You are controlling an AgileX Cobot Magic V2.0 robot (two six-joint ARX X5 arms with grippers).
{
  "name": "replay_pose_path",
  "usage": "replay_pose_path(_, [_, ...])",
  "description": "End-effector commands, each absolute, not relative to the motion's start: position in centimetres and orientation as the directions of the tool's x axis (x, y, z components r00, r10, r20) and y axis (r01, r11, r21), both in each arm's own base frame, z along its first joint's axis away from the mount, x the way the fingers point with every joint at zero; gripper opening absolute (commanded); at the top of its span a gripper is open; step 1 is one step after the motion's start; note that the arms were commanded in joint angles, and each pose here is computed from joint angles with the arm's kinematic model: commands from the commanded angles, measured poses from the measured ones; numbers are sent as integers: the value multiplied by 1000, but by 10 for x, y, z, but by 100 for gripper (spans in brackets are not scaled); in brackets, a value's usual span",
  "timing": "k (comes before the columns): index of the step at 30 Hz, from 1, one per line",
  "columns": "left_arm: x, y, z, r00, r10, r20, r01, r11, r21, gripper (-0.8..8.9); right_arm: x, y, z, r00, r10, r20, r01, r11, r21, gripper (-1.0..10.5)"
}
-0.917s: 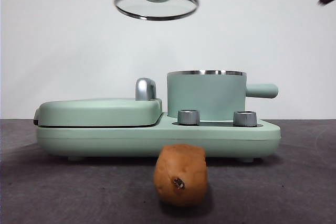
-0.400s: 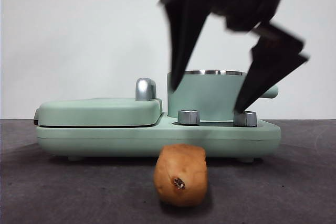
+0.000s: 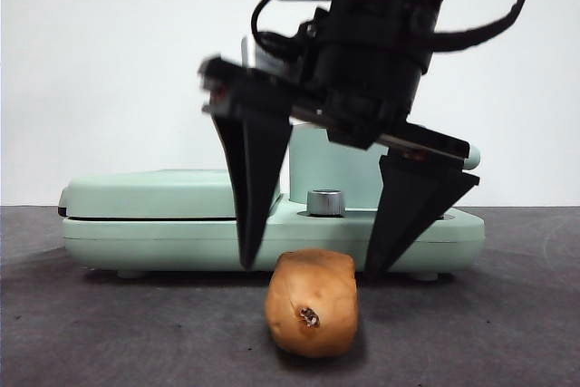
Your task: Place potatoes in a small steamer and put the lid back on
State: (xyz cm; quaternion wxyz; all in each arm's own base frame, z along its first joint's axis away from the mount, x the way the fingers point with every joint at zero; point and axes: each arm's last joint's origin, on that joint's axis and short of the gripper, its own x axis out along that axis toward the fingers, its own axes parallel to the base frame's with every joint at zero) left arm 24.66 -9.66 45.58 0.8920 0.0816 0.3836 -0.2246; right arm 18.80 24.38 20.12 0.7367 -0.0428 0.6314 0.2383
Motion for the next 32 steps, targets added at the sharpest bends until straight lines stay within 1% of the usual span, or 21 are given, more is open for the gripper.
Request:
replay_pose_path(1, [240, -91, 458, 635, -341, -693, 461, 887, -15, 9, 189, 250, 199, 118, 279, -953, -395, 894, 213, 465])
replay_pose_path(6, [227, -83, 450, 643, -336, -688, 450, 893, -14, 9, 192, 254, 196, 124, 295, -947, -393, 891, 226, 463])
replay_pose_path(8, [221, -81, 447, 640, -335, -691, 451, 893, -15, 9, 192, 255, 193, 108, 296, -949, -387, 892, 234, 447])
replay_pose_path(10, [216, -79, 446, 638, -334, -693, 450, 893, -15, 9, 193, 256, 188, 75, 301, -951, -372, 893, 254, 407])
replay_pose_path(14, [209, -77, 449, 650, -338, -680, 451, 893, -13, 9, 194, 259, 181, 60, 292, -954, -365, 896, 252, 399])
replay_pose_path(15, [207, -76, 450, 654, -339, -676, 451, 893, -12, 9, 195, 259, 179, 59, 291, -955, -365, 897, 250, 379])
replay_pose_path(19, [200, -74, 454, 665, -344, -662, 451, 892, -10, 9, 196, 260, 178, 64, 289, -955, -363, 898, 248, 159])
replay_pose_path(20, [200, -74, 455, 667, -344, -661, 451, 893, -10, 9, 196, 260, 178, 64, 291, -955, -363, 898, 249, 136])
replay_pose_path(23, [196, -73, 456, 673, -346, -654, 451, 892, -8, 9, 197, 259, 181, 54, 298, -953, -357, 897, 261, 133])
replay_pose_path(26, [194, -72, 457, 671, -345, -657, 451, 892, -8, 9, 204, 259, 195, 15, 321, -947, -338, 893, 298, 134])
replay_pose_path(28, [193, -71, 457, 667, -344, -660, 451, 892, -9, 9, 212, 259, 213, 9, 332, -943, -336, 890, 310, 134])
replay_pose_path(32, [193, -71, 456, 663, -343, -666, 451, 892, -10, 9, 228, 257, 257, 42, 349, -936, -367, 877, 310, 134])
